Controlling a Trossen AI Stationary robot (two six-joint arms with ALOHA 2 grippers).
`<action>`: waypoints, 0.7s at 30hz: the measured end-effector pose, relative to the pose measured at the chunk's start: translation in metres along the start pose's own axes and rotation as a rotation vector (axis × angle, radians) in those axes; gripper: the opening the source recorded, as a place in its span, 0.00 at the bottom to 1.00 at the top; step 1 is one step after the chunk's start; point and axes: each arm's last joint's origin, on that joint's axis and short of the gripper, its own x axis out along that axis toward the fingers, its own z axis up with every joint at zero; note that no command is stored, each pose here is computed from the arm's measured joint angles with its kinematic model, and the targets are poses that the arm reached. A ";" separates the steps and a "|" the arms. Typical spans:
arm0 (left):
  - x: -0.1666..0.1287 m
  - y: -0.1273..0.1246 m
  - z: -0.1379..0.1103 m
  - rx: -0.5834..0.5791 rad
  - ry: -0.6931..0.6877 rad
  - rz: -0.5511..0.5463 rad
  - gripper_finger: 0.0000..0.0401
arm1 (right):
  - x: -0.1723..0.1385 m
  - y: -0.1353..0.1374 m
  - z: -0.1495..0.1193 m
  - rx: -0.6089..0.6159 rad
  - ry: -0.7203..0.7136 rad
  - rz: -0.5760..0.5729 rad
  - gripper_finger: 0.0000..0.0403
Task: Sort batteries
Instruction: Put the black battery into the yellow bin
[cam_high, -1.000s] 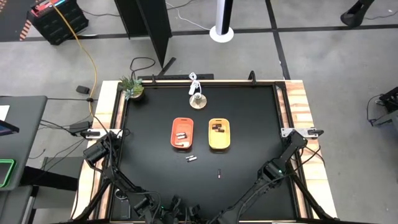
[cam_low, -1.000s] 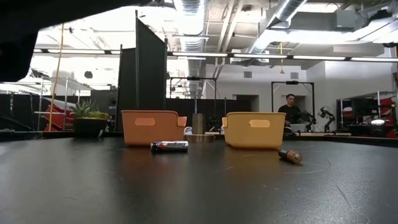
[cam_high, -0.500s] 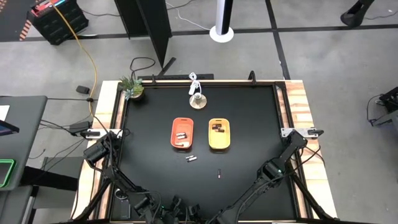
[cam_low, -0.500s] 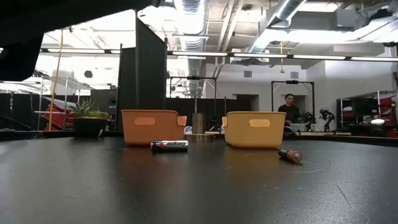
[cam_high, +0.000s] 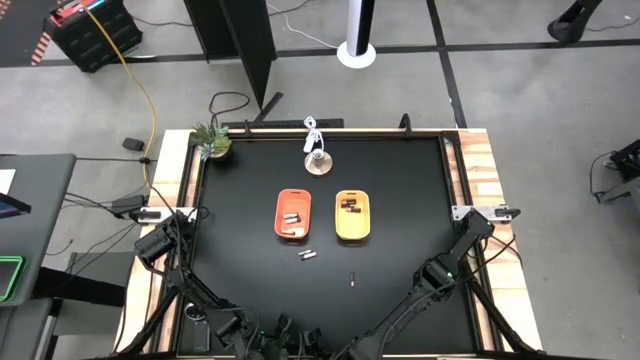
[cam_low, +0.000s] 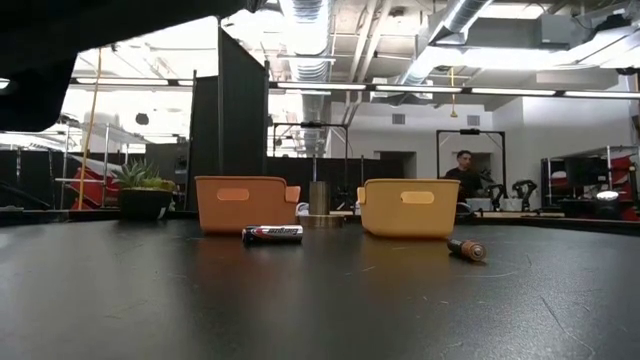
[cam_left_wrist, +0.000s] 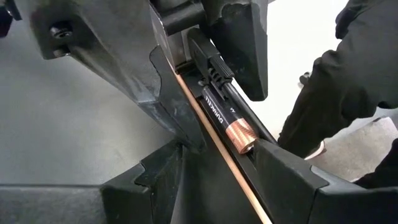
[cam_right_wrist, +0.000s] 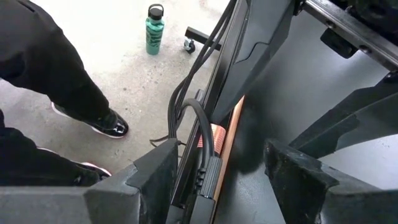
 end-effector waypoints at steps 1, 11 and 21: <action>0.000 0.000 0.000 -0.003 0.000 0.000 0.49 | 0.000 0.000 0.000 0.002 0.001 0.004 0.64; 0.001 0.002 0.000 -0.027 0.002 0.004 0.49 | 0.001 0.000 -0.002 0.064 0.038 0.069 0.64; 0.001 0.002 0.000 -0.015 0.006 -0.011 0.49 | -0.001 0.001 -0.003 0.084 0.051 0.084 0.64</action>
